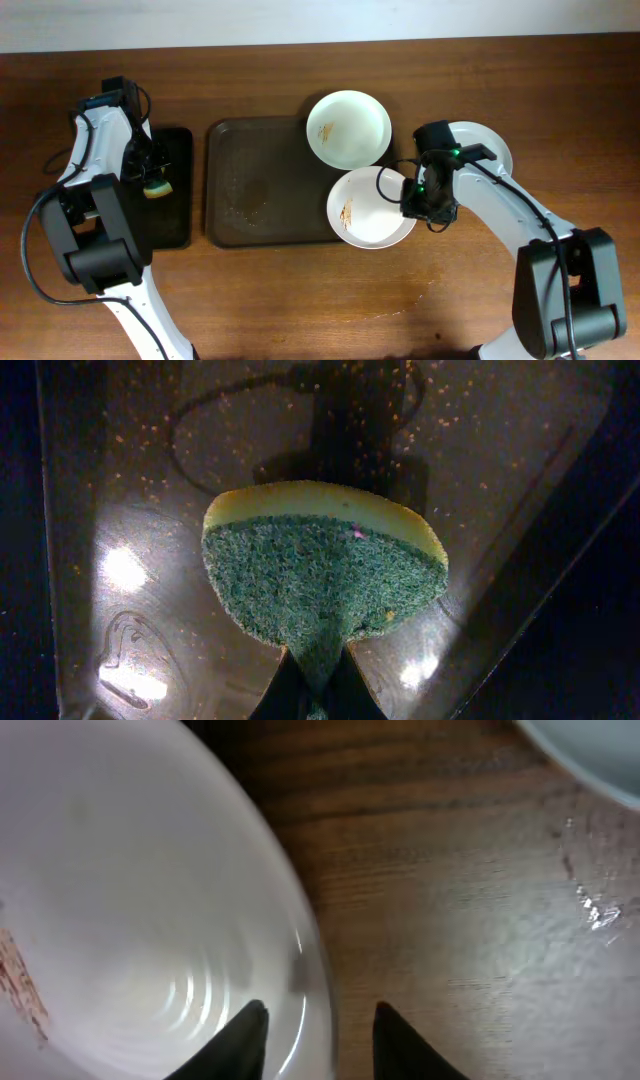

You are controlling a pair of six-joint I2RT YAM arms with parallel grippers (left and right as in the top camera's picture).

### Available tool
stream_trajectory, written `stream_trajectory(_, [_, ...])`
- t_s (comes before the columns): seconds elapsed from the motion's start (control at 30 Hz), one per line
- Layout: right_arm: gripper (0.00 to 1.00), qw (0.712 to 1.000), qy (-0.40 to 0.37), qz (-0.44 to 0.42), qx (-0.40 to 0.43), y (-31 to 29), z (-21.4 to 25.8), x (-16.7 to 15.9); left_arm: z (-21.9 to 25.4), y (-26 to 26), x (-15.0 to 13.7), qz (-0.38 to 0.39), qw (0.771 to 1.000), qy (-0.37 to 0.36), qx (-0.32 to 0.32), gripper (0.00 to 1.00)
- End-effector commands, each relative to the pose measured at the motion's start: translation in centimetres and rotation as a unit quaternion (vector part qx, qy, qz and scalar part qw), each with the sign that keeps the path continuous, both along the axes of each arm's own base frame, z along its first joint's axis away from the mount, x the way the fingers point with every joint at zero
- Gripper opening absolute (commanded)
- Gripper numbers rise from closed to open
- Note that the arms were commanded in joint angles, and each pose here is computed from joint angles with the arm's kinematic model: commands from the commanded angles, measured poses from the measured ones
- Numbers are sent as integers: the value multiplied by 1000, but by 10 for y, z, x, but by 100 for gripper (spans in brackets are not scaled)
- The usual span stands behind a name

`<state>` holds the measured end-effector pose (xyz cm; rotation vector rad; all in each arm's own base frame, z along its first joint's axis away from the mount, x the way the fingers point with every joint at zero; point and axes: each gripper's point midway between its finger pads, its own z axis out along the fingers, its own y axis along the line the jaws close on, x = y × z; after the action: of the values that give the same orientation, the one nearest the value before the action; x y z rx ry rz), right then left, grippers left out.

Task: Clean dirty plates on tray and stack at the side
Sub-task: 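Set the plate on the table right of the tray, grip the next plate, then scrub the second plate with the sponge while the right gripper holds it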

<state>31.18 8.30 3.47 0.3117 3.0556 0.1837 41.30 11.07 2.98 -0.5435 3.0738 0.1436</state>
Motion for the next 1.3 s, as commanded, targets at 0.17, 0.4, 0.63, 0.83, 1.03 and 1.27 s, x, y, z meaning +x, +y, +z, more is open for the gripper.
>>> stream_trajectory(0.17, [4,995,-23,61,78,93,14,-4,2,5,-1,1,1000,-1,5,1])
stream_trajectory(0.4, [4,983,-108,18,147,198,-19,31,2,3,-1,1,1000,-1,2,1])
stream_trajectory(0.63, [43,977,-162,49,127,200,-4,57,12,-6,2,0,1000,-5,-27,1])
stream_trajectory(0.83, [4,978,-154,64,121,206,-17,62,38,-3,1,-22,1000,5,-20,1])
stream_trajectory(1.03, [4,978,-158,74,118,206,-17,63,-20,3,7,-5,1000,-20,-1,1])
stream_trajectory(1.27, [4,972,-158,146,97,210,4,66,-9,-13,8,-35,998,-22,-46,1])
